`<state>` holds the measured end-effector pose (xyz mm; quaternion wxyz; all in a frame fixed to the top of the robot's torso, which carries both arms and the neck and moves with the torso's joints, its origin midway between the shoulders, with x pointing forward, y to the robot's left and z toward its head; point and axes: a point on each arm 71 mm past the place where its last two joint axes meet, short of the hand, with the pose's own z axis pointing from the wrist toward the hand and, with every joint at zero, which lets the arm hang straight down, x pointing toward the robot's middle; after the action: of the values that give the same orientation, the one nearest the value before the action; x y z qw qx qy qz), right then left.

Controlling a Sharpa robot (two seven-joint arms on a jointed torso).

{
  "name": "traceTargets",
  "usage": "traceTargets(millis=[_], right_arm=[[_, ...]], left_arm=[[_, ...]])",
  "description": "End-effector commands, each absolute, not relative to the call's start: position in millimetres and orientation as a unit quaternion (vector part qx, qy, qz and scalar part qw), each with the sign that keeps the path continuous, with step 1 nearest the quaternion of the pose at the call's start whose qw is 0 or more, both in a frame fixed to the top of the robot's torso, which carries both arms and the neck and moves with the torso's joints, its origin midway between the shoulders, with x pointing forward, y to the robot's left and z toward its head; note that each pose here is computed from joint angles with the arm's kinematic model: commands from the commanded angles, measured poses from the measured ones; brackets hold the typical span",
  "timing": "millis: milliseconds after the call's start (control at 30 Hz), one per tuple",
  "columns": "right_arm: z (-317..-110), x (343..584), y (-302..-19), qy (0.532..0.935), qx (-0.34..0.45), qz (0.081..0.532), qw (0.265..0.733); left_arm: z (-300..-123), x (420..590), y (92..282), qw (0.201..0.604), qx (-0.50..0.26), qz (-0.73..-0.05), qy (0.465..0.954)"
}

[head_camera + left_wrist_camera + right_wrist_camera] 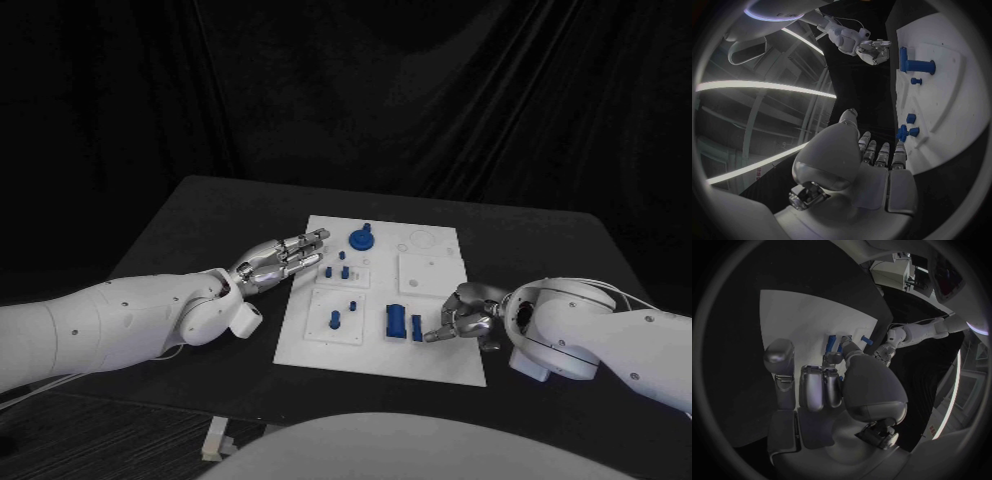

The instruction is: Assemble the parts on the task board

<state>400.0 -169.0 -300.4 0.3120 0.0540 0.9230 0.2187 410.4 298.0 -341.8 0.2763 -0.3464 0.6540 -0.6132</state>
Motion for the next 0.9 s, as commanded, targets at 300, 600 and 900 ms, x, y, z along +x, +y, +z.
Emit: traceTargets(millis=[300, 600, 900], right_arm=[[-307, 404, -170, 0.907, 0.034, 0.214, 0.361], [-312, 404, -169, 0.908, 0.038, 0.209, 0.361], [-315, 404, -167, 0.909, 0.04, 0.204, 0.36]], left_arm=[[-333.2, 410.2, 296.3, 0.287, -0.33, -0.656, 0.615], [-333.3, 410.3, 296.3, 0.287, -0.33, -0.656, 0.615], [-333.5, 410.6, 295.7, 0.286, -0.329, -0.657, 0.615]])
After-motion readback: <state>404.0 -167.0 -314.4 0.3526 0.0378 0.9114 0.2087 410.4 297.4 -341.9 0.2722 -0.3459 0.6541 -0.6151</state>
